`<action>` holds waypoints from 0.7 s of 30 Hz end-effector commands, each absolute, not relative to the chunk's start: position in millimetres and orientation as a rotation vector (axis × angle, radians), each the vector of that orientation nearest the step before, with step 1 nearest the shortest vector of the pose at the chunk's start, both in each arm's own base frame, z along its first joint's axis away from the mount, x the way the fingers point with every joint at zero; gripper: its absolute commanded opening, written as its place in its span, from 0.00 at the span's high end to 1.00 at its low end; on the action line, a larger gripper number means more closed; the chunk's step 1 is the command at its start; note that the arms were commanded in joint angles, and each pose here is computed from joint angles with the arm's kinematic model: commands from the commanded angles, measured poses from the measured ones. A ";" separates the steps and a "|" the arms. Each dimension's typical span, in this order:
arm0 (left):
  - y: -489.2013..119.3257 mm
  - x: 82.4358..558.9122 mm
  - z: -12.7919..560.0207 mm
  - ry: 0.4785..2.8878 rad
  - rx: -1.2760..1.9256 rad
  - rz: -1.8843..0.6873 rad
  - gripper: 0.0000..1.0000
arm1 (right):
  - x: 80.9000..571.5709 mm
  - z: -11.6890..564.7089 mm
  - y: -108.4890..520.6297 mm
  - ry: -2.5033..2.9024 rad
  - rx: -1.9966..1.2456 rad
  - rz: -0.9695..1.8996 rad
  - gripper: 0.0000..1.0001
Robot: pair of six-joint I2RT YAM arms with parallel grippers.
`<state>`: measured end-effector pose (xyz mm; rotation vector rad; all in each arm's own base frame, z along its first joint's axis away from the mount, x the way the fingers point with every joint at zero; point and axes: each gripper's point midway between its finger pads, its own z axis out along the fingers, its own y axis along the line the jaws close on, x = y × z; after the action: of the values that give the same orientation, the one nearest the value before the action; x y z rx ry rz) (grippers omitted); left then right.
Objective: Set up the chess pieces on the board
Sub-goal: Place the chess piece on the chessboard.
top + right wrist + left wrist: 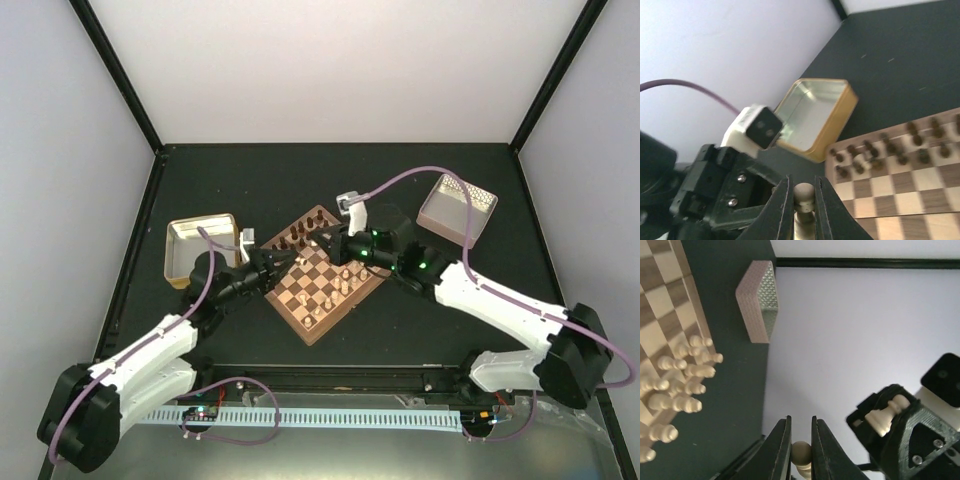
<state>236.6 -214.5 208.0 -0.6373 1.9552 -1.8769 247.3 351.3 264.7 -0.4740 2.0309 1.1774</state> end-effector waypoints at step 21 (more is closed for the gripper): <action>-266.0 277.1 109.4 2.293 0.302 -0.496 0.94 | 291.0 213.4 249.0 2.117 -0.117 0.522 0.93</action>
<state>262.8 -262.9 110.6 0.1854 2.3603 -0.7078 286.3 265.8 211.9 -0.1702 2.1350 0.5988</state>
